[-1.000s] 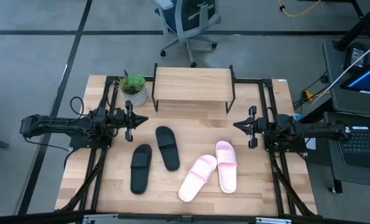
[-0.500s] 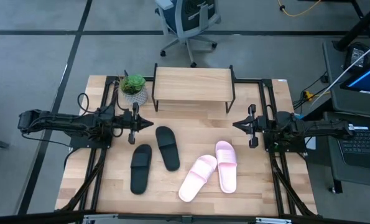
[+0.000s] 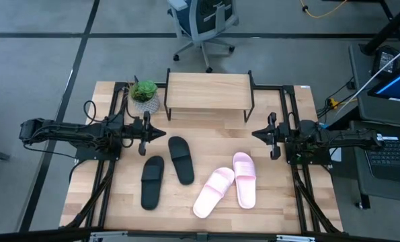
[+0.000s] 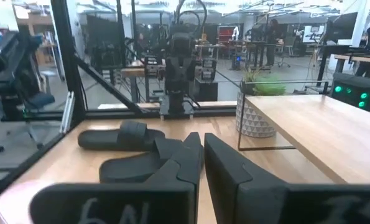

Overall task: Pick and place slides into the shelf
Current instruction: Put the top pink slide on the shelf

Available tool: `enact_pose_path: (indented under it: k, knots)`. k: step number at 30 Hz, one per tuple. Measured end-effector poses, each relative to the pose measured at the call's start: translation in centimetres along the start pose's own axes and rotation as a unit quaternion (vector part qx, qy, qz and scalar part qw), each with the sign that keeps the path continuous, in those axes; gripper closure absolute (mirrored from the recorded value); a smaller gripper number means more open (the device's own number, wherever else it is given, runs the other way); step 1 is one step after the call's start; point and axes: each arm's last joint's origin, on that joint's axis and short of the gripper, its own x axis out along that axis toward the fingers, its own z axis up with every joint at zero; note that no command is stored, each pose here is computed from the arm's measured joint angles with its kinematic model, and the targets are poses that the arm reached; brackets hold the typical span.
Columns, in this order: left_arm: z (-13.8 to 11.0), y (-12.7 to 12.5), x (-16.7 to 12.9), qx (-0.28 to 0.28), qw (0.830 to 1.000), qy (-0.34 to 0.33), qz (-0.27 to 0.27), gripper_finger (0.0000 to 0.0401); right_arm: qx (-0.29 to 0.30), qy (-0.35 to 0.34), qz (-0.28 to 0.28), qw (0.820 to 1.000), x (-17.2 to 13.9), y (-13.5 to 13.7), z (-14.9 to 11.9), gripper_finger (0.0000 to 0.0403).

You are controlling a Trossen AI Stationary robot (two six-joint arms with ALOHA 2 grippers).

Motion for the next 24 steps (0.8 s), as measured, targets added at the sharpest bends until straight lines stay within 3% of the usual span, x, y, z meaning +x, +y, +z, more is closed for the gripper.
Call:
enact_pose_path:
  k: [5, 9, 12, 16, 24]
  knots:
    - [-0.03, -0.25, -0.01, 0.068, 0.997, -0.001, -0.045, 0.0401, -0.046, 0.006, 0.001, 0.999, 0.0, 0.01, -0.12, 0.0377]
    - [-0.04, -0.38, -0.02, 0.088, 0.994, -0.002, -0.066, 0.0401, -0.07, 0.012, 0.001, 0.997, -0.01, 0.01, -0.24, 0.0377]
    - [-0.05, -0.38, -0.02, 0.08, 0.995, -0.001, -0.066, 0.0401, -0.094, 0.02, 0.028, 0.995, -0.02, 0.15, -0.44, 0.0377]
    - [-0.04, -0.37, -0.02, 0.054, 0.996, 0.0, -0.066, 0.0401, -0.079, 0.017, 0.068, 0.994, -0.04, 0.39, -0.44, 0.0381]
    - [0.38, -0.69, 0.32, -0.006, 0.998, 0.003, -0.055, 0.0401, -0.062, 0.018, 0.07, 0.995, -0.04, 0.4, -0.33, 0.0394]
